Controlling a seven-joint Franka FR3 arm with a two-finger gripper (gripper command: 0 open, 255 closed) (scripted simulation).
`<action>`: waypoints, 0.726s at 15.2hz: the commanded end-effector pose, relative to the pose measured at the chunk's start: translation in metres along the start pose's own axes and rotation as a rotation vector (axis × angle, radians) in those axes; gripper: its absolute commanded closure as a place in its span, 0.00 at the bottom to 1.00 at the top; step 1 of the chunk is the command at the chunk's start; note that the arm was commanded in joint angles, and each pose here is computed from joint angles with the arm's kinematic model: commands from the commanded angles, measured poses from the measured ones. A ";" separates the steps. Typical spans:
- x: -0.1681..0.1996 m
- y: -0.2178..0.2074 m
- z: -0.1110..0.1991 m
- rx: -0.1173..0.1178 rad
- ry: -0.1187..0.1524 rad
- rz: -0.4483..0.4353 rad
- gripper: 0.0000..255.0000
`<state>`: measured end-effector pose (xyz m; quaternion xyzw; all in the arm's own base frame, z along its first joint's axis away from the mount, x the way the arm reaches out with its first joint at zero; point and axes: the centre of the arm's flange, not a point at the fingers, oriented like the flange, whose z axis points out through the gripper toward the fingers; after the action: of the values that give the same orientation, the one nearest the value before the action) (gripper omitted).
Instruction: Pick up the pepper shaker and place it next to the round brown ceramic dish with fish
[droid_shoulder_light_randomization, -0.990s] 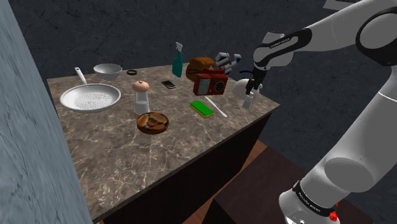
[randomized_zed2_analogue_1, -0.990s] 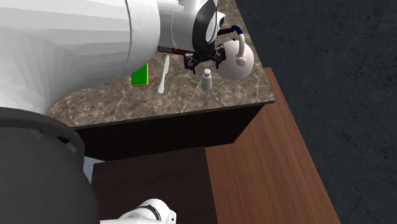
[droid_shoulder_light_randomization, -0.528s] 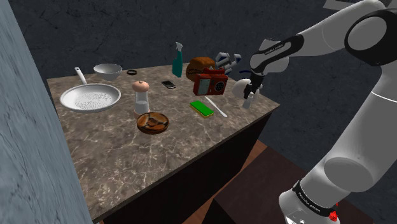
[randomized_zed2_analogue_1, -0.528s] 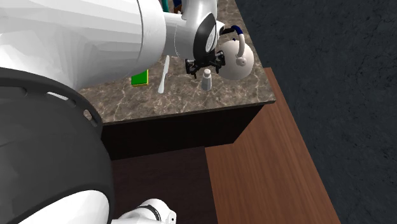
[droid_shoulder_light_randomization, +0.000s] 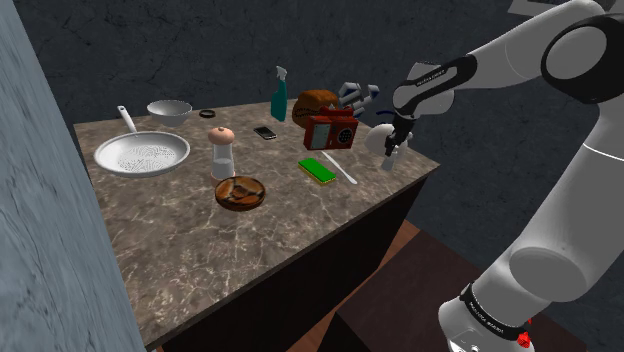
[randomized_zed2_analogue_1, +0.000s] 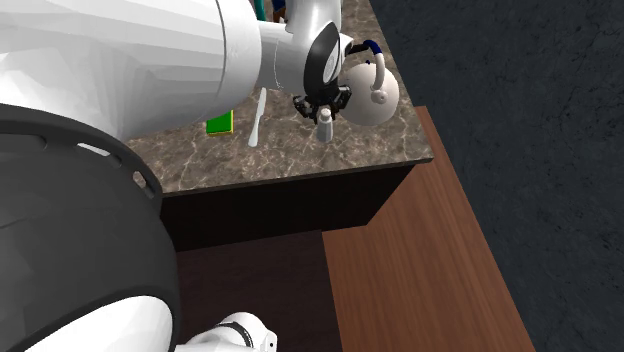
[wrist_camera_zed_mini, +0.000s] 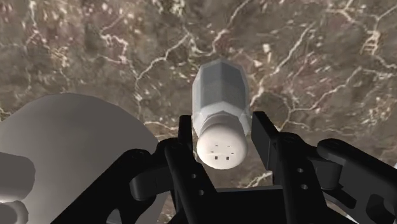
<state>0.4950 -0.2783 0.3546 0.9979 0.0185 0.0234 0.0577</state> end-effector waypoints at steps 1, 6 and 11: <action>0.000 0.000 0.000 0.000 0.000 0.000 1.00; 0.000 0.000 0.000 0.000 0.000 0.000 1.00; 0.001 0.002 -0.016 0.000 0.000 0.000 1.00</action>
<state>0.4942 -0.2785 0.3653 0.9979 0.0185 0.0234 0.0577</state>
